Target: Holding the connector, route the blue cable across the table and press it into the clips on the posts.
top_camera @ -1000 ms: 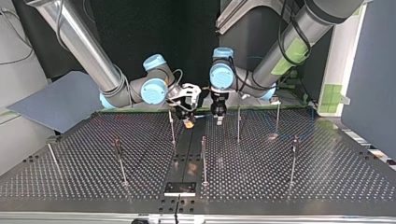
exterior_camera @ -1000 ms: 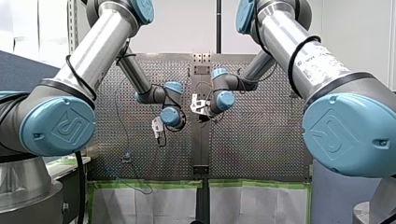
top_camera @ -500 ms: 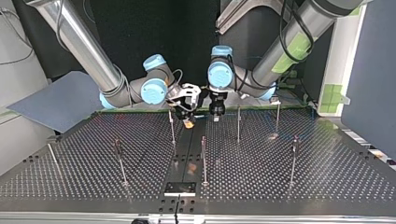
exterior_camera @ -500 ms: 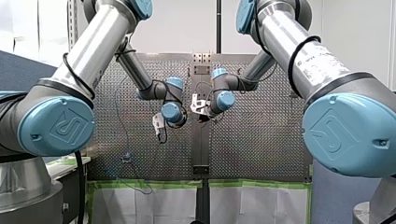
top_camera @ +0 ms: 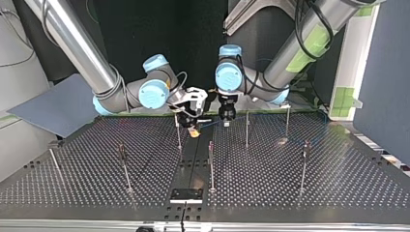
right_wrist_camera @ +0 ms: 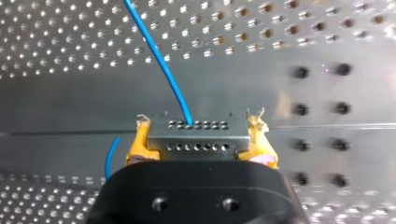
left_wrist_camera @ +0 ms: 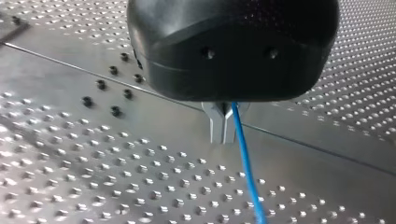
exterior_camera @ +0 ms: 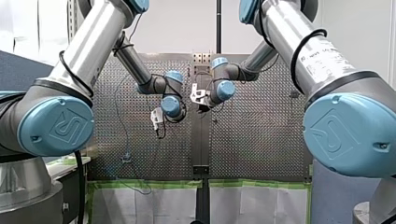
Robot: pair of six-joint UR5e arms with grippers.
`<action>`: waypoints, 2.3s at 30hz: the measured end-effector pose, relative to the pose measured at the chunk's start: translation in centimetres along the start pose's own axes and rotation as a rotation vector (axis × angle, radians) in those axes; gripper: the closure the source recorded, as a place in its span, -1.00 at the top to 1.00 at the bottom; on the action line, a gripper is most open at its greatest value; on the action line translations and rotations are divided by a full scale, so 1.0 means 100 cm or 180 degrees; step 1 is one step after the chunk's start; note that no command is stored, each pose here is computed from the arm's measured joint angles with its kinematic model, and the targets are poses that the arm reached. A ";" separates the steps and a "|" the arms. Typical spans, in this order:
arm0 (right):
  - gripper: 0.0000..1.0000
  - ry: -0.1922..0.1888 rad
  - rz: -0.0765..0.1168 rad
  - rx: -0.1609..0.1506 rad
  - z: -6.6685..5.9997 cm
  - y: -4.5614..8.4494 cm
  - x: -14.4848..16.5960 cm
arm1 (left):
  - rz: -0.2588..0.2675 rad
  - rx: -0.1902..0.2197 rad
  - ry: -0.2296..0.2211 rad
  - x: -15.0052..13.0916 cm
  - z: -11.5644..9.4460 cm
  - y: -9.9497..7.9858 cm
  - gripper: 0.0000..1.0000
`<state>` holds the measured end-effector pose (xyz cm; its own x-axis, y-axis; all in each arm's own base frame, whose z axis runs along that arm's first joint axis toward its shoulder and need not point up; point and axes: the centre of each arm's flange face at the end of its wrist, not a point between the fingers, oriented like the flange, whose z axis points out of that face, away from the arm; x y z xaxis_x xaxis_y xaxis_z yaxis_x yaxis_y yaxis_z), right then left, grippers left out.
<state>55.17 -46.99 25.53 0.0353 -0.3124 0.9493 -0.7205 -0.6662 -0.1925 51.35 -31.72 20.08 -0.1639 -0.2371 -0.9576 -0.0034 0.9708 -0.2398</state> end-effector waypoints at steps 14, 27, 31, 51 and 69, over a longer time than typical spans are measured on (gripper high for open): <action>-1.00 0.0192 -0.0029 -0.0075 -0.042 -0.014 0.066 | 0.0065 -0.0073 -0.0101 -0.055 -0.033 -0.005 -1.00; -1.00 0.0504 -0.0054 -0.0177 -0.086 -0.024 0.130 | 0.0004 -0.0016 -0.0333 -0.110 -0.059 -0.013 -1.00; -1.00 0.0608 -0.0070 -0.0138 -0.101 -0.033 0.149 | -0.0060 0.0046 -0.0457 -0.128 -0.064 -0.015 -1.00; -1.00 0.0727 -0.0089 -0.0136 -0.114 -0.032 0.169 | -0.0373 0.0421 -0.0965 -0.204 -0.082 -0.019 -1.00; -1.00 0.0701 -0.0053 -0.0169 -0.103 -0.009 0.163 | -0.0276 0.0475 -0.0831 -0.178 -0.030 -0.011 -1.00</action>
<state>49.30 -44.51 43.78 -0.1002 -0.1425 0.9847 -0.7568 -0.6316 -0.1684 51.32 -28.49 37.87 0.0896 -0.3387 -0.9366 0.1418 0.9352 -0.3246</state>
